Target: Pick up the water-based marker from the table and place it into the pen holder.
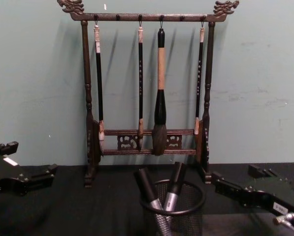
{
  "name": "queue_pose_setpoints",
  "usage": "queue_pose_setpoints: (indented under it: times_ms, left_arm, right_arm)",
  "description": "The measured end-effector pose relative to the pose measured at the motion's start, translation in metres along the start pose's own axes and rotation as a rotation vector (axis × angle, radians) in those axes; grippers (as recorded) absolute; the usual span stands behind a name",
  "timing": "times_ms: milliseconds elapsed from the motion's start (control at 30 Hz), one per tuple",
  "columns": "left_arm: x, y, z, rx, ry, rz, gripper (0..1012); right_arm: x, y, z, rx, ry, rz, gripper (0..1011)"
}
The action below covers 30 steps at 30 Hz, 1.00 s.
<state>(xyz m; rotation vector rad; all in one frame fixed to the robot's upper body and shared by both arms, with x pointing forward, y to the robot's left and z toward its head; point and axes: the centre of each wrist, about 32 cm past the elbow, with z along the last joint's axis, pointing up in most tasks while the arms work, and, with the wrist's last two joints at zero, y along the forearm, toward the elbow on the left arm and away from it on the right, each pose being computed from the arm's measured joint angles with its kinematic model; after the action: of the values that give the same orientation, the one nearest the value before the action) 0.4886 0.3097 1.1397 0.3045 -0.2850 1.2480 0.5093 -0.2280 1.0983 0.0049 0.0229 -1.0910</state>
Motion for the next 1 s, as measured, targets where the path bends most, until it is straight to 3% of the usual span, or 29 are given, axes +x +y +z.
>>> queue_pose_setpoints:
  times_ms: [1000]
  left_arm:
    - [0.0000,0.0000,0.0000,0.000,0.000,0.000,1009]
  right_arm:
    - [0.0000,0.0000,0.0000,0.000,0.000,0.000,1002]
